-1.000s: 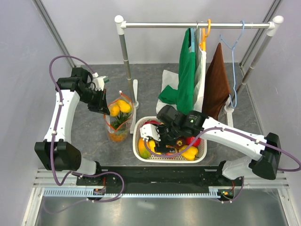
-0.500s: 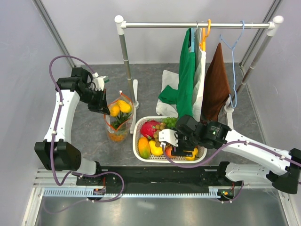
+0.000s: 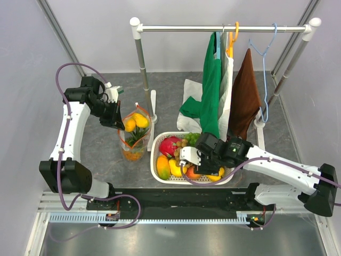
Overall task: Place the food in the zip-top bag and seal the zipper
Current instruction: Pick up the fake fruit from the bin.
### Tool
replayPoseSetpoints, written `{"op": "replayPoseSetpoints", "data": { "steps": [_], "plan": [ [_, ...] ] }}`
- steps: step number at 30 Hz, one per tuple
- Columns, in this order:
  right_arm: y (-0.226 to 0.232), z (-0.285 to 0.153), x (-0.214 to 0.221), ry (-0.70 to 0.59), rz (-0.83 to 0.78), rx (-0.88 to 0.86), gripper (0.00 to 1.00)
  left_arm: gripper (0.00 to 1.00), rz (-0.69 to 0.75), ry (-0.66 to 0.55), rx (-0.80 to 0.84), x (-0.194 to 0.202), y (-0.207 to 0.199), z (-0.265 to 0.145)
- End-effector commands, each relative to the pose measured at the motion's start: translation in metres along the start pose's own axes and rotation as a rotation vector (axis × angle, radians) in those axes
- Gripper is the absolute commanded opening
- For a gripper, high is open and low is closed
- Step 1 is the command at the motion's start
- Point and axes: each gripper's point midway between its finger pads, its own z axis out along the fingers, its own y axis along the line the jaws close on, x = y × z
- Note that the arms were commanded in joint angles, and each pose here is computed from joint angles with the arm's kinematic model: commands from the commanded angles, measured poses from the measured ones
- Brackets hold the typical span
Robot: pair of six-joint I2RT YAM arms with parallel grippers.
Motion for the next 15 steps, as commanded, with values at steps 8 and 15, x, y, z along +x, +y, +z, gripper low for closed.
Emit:
{"op": "replayPoseSetpoints", "data": {
  "steps": [8, 15],
  "plan": [
    [0.014, -0.003, 0.016, -0.002, -0.070, -0.053, 0.71, 0.02, 0.013, -0.038, 0.019, 0.001, -0.011, -0.010],
    [0.002, 0.018, -0.003, -0.064, -0.092, -0.008, 0.79, 0.02, 0.025, -0.042, 0.017, 0.001, -0.010, -0.009]
  ]
}}
